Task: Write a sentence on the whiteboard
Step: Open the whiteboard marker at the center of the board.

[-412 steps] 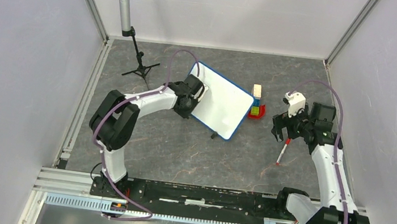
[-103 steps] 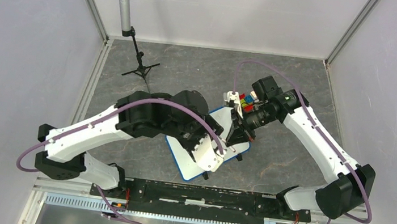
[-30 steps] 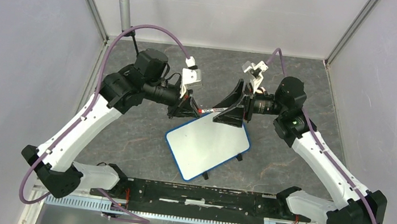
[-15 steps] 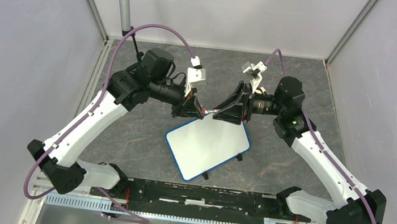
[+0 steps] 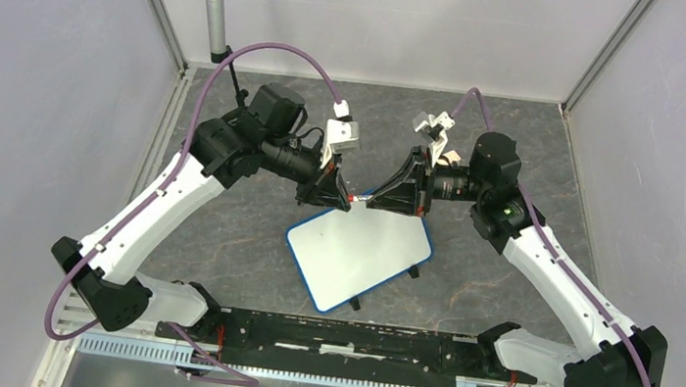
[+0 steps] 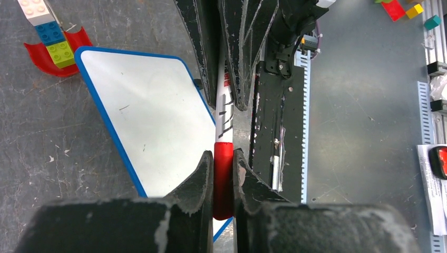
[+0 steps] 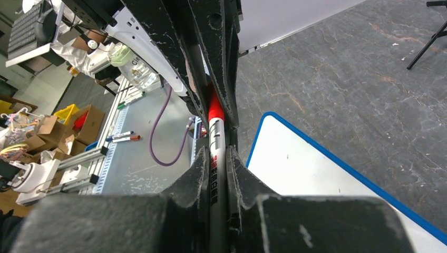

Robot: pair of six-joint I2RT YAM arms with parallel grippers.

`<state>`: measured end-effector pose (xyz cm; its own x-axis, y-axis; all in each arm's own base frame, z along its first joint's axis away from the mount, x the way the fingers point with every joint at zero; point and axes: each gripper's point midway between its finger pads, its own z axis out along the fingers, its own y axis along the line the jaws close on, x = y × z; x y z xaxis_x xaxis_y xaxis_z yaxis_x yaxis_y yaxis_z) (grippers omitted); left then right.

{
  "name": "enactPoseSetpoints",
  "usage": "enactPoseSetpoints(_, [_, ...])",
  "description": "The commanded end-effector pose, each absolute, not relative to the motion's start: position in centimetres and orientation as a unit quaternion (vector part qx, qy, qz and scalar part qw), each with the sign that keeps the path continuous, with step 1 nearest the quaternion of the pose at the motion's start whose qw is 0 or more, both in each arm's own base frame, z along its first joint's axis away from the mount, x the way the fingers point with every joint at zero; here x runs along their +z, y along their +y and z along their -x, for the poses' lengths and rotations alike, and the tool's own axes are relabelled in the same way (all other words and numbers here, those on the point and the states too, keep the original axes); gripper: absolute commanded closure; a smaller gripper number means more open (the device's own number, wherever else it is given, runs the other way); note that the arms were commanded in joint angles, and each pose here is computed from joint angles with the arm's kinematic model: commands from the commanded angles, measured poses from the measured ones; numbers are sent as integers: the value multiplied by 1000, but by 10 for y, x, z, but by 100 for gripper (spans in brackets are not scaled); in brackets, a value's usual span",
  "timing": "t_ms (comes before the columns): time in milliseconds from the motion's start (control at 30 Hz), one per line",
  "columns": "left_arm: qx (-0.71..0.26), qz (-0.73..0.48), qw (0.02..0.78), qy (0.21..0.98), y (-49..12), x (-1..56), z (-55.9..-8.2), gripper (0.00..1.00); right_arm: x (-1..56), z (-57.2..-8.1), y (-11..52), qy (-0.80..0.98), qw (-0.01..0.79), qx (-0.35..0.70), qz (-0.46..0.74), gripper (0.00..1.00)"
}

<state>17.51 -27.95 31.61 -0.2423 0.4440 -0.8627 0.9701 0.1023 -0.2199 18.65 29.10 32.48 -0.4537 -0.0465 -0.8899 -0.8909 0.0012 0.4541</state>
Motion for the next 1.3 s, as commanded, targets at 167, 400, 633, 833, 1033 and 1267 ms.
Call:
enactPoseSetpoints(167, [-399,-546,340,654,-273,324,-174,98,339,-189,290,602,387,569,406,46])
enactPoseSetpoints(400, [-402,-545,341,652,-275,326,-175,98,343,-186,291,594,381,582,403,52])
enactPoseSetpoints(633, [-408,-538,335,658,-279,323,-178,98,346,-181,293,588,369,609,385,58])
enactPoseSetpoints(833, [-400,-523,353,665,-279,327,-185,98,345,-179,293,588,363,615,380,56])
enactPoseSetpoints(1033, [-384,-516,363,675,-276,325,-191,98,342,-177,291,590,360,615,380,55])
enactPoseSetpoints(1267, [-404,-510,356,671,-282,329,-190,98,343,-179,292,591,362,614,378,85])
